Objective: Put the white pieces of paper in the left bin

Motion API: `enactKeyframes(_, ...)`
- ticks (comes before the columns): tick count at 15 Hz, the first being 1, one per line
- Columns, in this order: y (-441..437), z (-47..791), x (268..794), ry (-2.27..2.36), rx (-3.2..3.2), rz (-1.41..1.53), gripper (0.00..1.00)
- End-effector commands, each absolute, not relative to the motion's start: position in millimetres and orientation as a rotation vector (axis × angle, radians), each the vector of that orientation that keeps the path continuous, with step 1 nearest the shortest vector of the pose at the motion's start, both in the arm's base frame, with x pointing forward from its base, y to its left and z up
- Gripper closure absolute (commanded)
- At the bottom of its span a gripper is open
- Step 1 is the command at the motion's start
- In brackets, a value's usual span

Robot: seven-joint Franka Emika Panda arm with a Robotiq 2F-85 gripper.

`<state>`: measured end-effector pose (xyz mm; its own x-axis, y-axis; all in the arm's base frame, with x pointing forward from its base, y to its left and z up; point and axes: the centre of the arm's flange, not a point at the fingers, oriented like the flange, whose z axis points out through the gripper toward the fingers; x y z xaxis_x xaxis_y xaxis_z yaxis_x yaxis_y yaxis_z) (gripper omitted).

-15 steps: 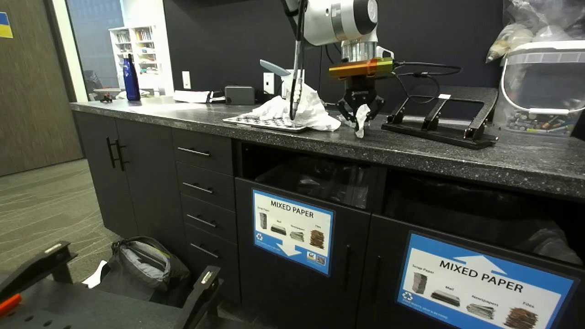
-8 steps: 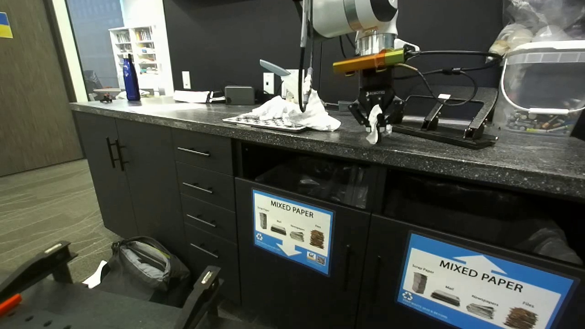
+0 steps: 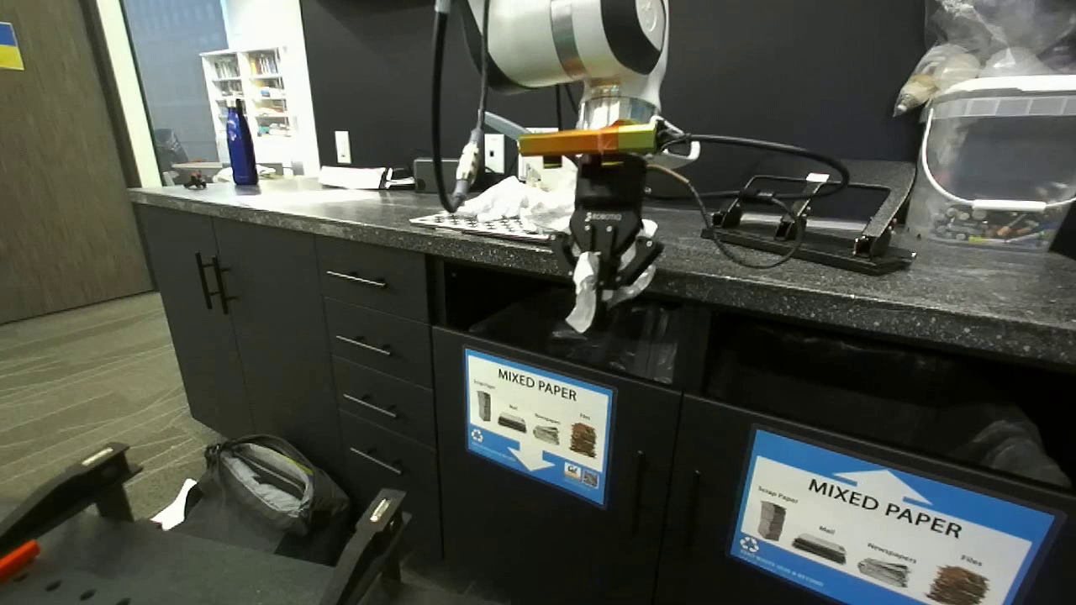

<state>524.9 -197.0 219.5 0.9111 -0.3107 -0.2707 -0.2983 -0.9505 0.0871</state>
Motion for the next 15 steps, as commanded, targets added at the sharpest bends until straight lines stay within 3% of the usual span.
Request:
enactKeyframes(1,-149,211,443,-0.304,3.092,-0.565,0.91)
enactKeyframes(6,-108,180,388,-0.22,3.146,-0.561,0.91)
enactKeyframes(15,-77,132,442,-0.293,3.179,-0.06,0.92)
